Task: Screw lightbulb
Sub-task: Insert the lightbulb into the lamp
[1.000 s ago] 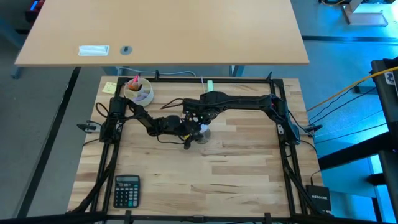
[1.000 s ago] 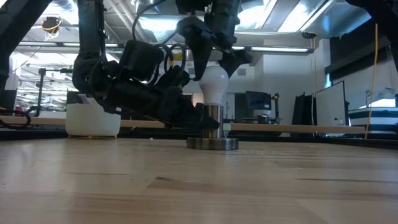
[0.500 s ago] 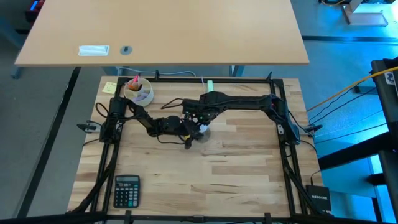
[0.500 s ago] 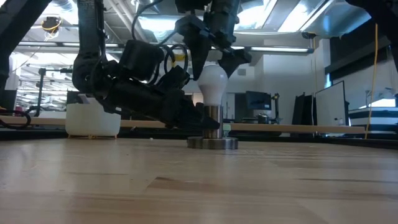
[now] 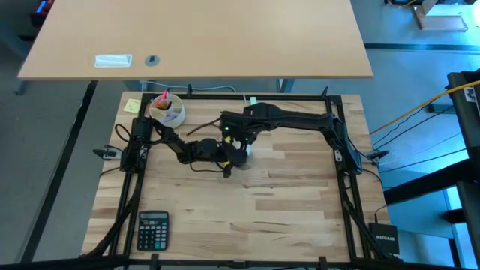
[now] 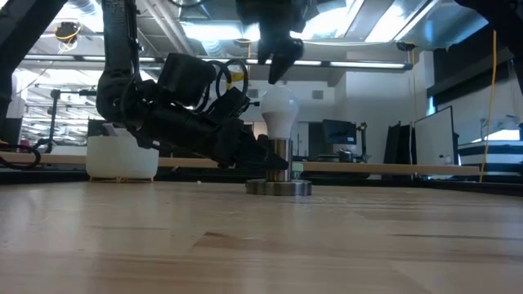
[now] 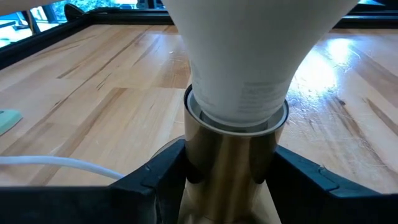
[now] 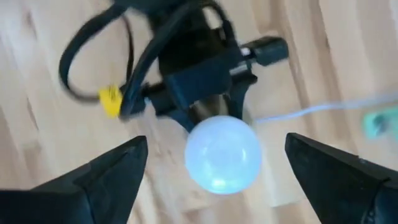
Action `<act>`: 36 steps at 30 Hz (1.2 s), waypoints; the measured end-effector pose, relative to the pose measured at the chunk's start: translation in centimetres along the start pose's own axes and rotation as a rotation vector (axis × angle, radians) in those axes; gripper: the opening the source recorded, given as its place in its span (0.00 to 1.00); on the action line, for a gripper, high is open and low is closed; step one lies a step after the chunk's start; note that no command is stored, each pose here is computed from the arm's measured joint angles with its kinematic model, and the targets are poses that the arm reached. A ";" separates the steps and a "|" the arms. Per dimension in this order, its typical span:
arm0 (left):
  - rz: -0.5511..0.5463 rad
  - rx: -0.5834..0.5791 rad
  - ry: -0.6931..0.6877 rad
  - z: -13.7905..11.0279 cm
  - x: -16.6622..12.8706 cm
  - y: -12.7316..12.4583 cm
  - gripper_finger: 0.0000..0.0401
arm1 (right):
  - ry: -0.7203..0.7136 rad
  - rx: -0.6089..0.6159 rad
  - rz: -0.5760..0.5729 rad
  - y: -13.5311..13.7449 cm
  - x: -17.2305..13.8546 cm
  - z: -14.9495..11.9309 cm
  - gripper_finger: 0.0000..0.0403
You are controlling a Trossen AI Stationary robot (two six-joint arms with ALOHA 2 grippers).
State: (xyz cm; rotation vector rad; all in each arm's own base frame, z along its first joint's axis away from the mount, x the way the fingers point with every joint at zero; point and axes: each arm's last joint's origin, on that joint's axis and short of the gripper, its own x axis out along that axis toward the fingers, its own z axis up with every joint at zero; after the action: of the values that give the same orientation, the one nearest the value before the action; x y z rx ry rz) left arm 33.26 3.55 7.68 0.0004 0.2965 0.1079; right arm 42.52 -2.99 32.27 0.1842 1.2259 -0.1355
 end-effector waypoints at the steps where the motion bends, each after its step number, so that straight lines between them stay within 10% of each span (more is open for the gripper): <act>1: -0.002 0.000 0.000 0.0 0.0 0.0 0.47 | 0.007 -0.067 -0.002 0.0 -0.1 -0.1 0.95; 10: -0.006 -0.005 0.001 0.0 0.0 0.0 0.47 | 0.133 -0.527 -0.056 -0.4 0.9 -1.2 0.99; 36: -0.010 -0.007 0.003 -0.1 0.0 -0.1 0.47 | 0.100 -0.589 0.012 -0.6 5.1 -1.4 0.93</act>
State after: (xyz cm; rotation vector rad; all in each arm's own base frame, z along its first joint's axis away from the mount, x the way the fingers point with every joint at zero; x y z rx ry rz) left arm 33.24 3.48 7.62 -0.0082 0.2990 0.0991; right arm 42.82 -3.33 26.99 -0.3173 1.3136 0.2491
